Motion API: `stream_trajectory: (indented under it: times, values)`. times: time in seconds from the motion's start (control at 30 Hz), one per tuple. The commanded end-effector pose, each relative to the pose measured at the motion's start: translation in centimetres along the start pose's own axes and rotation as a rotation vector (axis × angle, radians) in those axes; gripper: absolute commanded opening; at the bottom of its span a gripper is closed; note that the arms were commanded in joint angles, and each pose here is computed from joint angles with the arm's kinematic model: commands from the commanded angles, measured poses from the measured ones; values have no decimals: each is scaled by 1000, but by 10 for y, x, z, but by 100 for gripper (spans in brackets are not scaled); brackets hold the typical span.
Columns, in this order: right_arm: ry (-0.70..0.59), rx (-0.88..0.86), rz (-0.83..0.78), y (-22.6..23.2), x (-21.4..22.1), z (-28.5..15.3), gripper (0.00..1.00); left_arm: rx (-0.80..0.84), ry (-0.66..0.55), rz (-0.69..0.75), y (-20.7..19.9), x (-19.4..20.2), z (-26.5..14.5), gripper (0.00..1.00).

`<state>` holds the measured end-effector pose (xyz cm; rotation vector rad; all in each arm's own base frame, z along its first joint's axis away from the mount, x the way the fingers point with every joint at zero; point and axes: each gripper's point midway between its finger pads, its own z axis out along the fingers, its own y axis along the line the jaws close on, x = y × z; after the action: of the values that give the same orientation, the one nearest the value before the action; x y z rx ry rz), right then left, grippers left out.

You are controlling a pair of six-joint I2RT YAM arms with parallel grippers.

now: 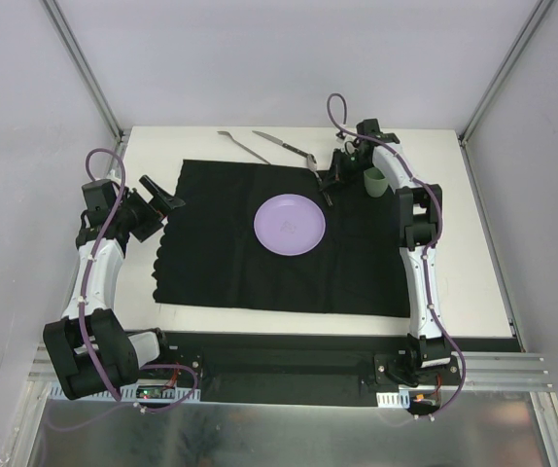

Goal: Set the dinner table for one person
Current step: Place the spoon on the napkin.

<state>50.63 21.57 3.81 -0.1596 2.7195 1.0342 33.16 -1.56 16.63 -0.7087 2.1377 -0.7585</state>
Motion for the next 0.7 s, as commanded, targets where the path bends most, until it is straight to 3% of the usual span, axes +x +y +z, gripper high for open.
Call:
stream_trajectory:
  times: [0.0,0.67]
  values:
    - [39,-18,-37,12,9,0,1,29,-17,38,-4,-6,-2,99]
    - [-180,325,-391,38,-19,-44,1,35,-10,30,-3,-5,0,99]
